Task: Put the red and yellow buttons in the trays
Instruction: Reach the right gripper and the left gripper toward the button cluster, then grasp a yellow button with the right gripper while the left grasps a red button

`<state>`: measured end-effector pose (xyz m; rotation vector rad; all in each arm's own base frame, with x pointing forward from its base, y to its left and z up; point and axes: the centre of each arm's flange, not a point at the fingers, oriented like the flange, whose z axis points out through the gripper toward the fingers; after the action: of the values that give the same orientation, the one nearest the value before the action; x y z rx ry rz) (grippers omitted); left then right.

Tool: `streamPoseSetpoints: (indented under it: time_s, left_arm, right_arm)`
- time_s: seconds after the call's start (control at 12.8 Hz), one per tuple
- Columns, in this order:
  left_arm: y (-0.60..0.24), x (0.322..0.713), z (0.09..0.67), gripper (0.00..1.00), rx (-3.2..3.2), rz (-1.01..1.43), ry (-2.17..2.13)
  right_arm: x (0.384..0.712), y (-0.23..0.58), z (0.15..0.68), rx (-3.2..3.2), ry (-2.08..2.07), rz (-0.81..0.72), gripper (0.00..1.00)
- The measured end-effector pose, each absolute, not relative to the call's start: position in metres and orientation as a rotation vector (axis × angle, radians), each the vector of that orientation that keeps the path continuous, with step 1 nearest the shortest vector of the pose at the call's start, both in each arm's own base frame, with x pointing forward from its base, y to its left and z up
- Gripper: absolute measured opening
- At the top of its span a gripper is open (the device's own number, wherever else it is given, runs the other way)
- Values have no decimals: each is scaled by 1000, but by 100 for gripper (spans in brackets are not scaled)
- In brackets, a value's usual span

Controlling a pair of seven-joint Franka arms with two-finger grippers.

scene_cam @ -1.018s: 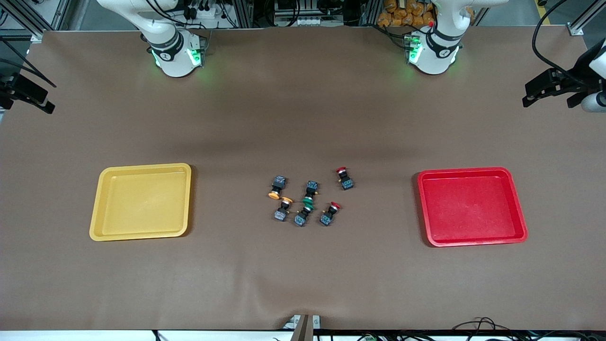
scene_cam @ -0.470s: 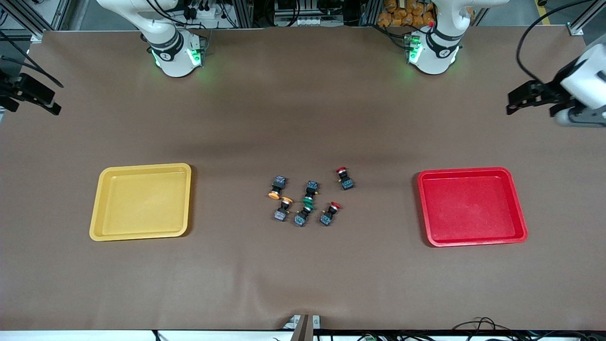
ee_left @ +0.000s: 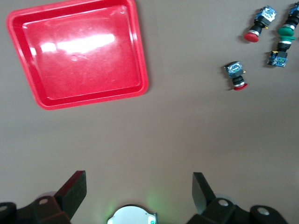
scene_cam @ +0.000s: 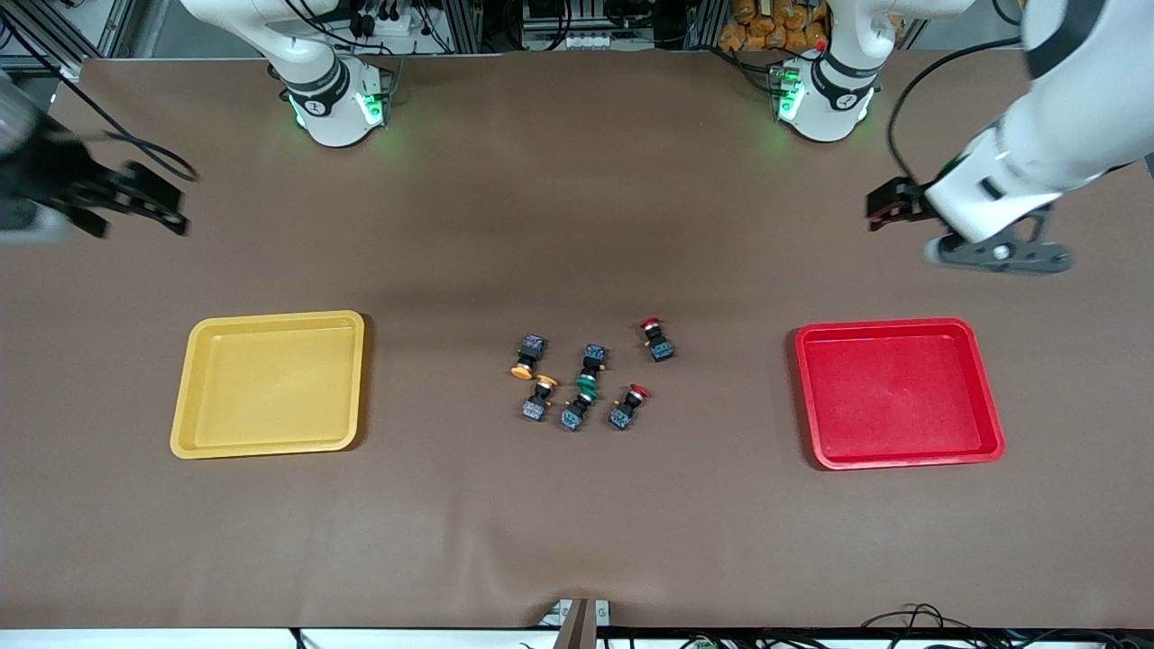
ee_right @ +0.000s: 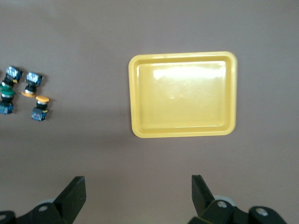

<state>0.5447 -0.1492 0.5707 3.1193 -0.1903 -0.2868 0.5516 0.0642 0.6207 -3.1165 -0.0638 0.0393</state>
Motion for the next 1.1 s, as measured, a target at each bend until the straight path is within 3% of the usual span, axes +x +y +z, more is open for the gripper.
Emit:
streamPoseSetpoints:
  time_s: [0.47, 0.78, 1.1]
  left_arm:
    - [-212, 565, 496, 100, 3086, -380, -82]
    - [-226, 585, 433, 100, 3077, -403, -57]
    - [-277, 569, 371, 100, 3097, -325, 37]
  right_arm:
    - [619, 194, 457, -3115, -222, 65, 100]
    - [612, 296, 371, -3121, 27, 32, 100]
    - [590, 372, 295, -3096, 282, -6, 100]
